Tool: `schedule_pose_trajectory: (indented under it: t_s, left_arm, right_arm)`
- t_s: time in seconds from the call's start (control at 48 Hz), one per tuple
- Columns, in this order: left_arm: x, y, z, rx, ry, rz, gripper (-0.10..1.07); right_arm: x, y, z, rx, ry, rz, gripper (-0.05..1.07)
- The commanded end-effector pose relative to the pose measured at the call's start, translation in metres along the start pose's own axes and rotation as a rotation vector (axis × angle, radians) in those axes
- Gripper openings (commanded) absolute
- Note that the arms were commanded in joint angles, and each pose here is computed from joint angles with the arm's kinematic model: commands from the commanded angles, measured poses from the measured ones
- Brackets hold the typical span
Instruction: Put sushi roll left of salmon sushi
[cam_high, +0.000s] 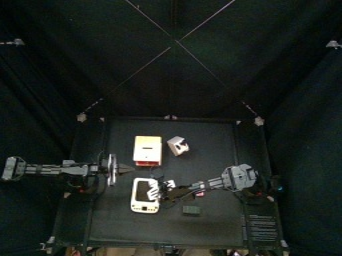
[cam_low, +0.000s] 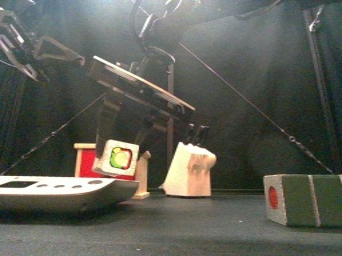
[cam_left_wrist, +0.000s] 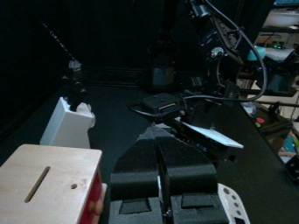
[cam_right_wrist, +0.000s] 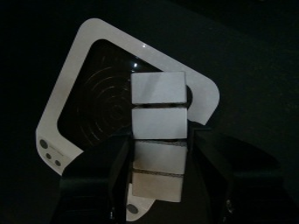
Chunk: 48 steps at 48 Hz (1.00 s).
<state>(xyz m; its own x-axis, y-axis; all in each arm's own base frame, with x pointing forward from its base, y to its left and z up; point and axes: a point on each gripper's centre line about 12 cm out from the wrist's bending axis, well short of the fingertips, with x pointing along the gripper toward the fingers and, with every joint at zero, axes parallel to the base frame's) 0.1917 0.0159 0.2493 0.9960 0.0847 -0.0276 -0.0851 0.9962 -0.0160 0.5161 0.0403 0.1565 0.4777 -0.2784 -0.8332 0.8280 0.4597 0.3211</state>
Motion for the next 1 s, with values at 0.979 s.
schedule_pose_trajectory:
  t_s: [0.979]
  left_arm:
    - [0.001,0.000,0.003,0.000,-0.008,0.002,-0.01]
  right_arm:
    - [-0.081,-0.099,-0.026,0.268,0.054,-0.161,0.71]
